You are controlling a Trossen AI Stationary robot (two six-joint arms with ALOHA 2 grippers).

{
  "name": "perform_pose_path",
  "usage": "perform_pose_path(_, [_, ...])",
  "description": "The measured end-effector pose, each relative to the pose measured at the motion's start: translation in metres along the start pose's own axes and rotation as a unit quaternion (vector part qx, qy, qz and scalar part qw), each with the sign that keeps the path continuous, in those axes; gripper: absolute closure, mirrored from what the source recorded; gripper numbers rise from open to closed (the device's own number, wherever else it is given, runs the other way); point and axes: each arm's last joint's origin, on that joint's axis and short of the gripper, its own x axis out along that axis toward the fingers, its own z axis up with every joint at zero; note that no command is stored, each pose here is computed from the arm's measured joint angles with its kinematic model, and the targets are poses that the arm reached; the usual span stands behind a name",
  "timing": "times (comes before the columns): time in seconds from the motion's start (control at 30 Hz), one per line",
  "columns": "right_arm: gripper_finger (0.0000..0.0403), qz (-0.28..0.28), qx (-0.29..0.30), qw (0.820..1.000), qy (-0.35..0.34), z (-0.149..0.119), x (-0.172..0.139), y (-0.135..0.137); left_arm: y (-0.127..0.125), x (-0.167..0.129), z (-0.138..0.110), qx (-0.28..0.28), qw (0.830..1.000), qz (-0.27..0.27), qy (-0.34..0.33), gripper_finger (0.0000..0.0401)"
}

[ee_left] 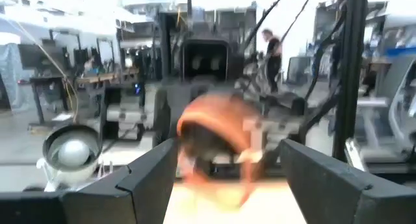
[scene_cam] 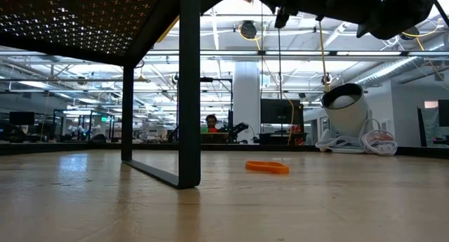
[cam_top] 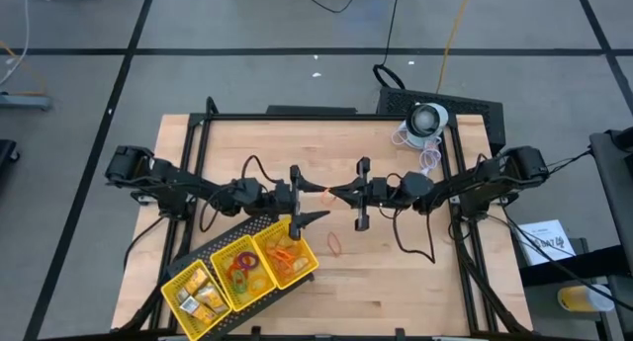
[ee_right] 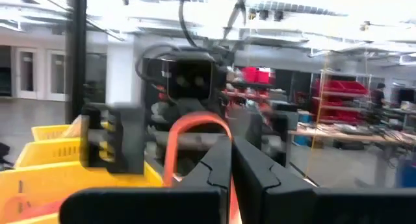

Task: Pick & Place Office Desk Supplies
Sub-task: Put the orange rubber band into the right yellow bin on the shelf

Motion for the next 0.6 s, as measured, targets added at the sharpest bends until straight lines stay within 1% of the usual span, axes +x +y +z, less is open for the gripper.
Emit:
perform_pose_path(0.13, [0.0403, 0.045, -0.001, 0.999, -0.006, 0.002, 0.000, 0.010, 0.002, 0.001, -0.008, 0.015, 0.999, 0.026, 0.029, 0.0119])
perform_pose_path(0.2, [0.0403, 0.041, -0.008, 0.999, -0.011, 0.003, 0.000, 0.013, 0.002, 0.001, -0.003, 0.017, 0.999, 0.025, 0.012, 0.0119])
perform_pose_path(0.27, [0.0403, 0.031, -0.022, 0.999, -0.016, 0.005, 0.000, 0.013, 0.000, 0.000, 0.000, 0.015, 1.000, 0.017, 0.002, 0.0119])
perform_pose_path(0.37, [0.0403, 0.033, -0.024, 0.999, -0.020, 0.006, 0.000, 0.013, 0.001, 0.001, -0.003, 0.007, 1.000, 0.007, 0.009, 0.0119])
perform_pose_path(0.5, [0.0403, 0.023, -0.022, 0.999, -0.019, 0.006, 0.000, 0.011, -0.003, 0.000, 0.000, 0.000, 0.999, -0.035, -0.004, 0.0119])
perform_pose_path(0.6, [0.0403, 0.024, -0.022, 0.999, -0.019, 0.006, 0.000, 0.011, -0.004, 0.000, 0.003, -0.013, 0.998, -0.053, -0.018, 0.0119])
